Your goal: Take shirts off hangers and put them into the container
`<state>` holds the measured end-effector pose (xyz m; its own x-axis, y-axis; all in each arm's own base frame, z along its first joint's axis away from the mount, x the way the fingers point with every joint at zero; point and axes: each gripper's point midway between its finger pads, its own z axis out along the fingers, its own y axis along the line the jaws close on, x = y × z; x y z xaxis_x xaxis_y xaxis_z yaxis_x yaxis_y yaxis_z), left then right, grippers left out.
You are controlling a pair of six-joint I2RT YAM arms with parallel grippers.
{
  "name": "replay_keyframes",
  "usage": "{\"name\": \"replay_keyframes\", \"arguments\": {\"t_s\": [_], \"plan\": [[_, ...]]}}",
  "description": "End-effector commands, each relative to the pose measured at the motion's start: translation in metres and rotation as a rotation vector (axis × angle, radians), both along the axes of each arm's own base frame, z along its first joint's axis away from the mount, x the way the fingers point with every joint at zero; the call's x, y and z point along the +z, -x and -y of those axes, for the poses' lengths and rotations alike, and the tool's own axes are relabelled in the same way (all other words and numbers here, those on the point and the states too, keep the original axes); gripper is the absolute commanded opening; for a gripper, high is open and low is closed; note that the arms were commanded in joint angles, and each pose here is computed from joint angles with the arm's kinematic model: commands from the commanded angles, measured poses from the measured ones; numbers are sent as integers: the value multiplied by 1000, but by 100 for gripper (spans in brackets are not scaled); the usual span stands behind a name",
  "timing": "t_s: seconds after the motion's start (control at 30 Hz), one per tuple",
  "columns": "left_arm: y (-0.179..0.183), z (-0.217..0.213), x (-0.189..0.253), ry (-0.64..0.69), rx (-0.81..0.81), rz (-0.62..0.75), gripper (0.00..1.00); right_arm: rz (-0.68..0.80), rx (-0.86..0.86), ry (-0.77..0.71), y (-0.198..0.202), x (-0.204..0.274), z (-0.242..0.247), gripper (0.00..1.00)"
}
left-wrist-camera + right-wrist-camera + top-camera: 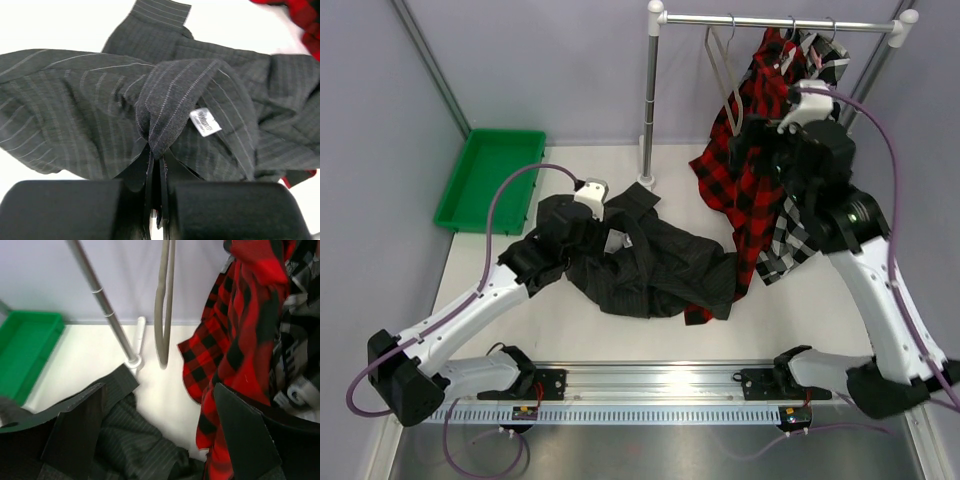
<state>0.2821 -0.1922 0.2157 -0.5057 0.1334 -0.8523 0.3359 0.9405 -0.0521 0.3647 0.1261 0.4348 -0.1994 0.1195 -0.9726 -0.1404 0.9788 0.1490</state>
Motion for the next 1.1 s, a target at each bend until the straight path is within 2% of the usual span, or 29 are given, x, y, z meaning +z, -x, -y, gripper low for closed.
{"name": "replay_keyframes", "arguments": {"t_s": [0.0,0.03,0.07,0.1,0.17,0.33,0.43,0.47,0.53,0.57,0.67,0.7,0.73,1.07], "plan": [[0,26,9,119,-65,-7,5,71,84,-93,44,16,1,97],[2,31,9,137,-78,-14,6,38,93,-89,49,-4,1,98],[5,39,2,147,-93,-40,7,69,109,-117,67,3,5,98],[6,42,0,148,-96,-47,7,40,115,-112,72,-14,6,98],[9,51,-6,145,-111,-68,9,61,128,-137,92,-16,11,98],[22,74,-29,180,-137,-114,22,28,149,-132,115,-57,17,98],[25,77,-49,186,-110,-150,39,3,155,-124,124,-74,20,98],[24,76,-55,175,-95,-152,53,0,162,-126,129,-77,20,98],[26,78,-65,159,-86,-166,64,-23,162,-121,130,-90,21,98],[27,77,-70,146,-77,-171,73,-22,165,-124,133,-92,21,98],[28,77,-78,136,-61,-190,86,-42,172,-123,136,-106,21,98],[28,76,-79,133,-52,-191,95,-45,180,-126,137,-108,19,98],[29,74,-82,121,-40,-198,99,-55,181,-124,136,-114,19,98],[14,61,-126,-5,90,-227,99,-64,220,-137,142,-123,13,99]]}}
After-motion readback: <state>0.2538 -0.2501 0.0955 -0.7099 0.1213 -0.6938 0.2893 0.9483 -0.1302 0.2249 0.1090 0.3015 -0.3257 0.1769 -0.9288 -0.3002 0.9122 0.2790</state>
